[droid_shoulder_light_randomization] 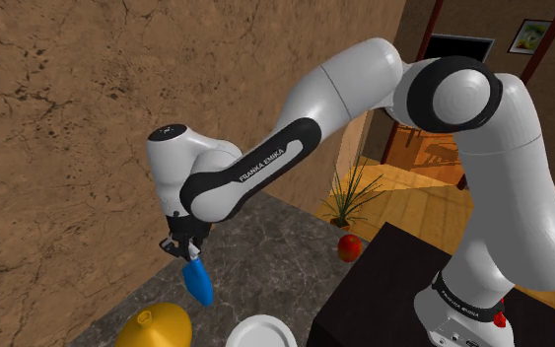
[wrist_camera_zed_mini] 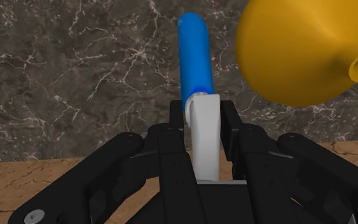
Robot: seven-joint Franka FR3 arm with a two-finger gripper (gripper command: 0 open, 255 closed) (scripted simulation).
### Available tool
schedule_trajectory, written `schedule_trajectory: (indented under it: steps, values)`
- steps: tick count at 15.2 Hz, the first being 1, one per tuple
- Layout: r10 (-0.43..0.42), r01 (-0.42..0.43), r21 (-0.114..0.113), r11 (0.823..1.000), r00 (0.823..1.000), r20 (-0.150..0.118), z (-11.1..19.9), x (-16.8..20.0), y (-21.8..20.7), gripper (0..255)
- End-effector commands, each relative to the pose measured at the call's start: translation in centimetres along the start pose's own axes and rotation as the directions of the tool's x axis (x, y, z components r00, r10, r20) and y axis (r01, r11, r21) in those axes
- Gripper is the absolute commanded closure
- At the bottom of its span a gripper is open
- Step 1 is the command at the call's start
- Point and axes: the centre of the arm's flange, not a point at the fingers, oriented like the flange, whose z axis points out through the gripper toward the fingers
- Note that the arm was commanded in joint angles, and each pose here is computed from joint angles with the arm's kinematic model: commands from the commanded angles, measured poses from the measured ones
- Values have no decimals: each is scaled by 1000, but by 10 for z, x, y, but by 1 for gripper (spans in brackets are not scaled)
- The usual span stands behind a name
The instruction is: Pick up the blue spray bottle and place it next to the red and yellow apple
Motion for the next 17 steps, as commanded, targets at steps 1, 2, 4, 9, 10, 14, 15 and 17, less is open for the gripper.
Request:
schedule_trajectory:
  steps: [1,2,4,9,10,14,15,17]
  values:
    - [0,0,0,1000,1000,0,-11,1,1,255]
    - [0,0,0,1000,1000,0,-16,1,1,255]
    - [0,0,0,1000,1000,0,-27,1,1,255]
    - [0,0,0,1000,1000,0,-53,2,2,255]
    - [0,0,0,1000,1000,0,-59,2,2,255]
    - [0,0,0,1000,1000,0,-80,2,2,255]
    - [0,0,0,1000,1000,0,-85,2,2,255]
    - [0,0,0,1000,1000,0,-96,2,2,255]
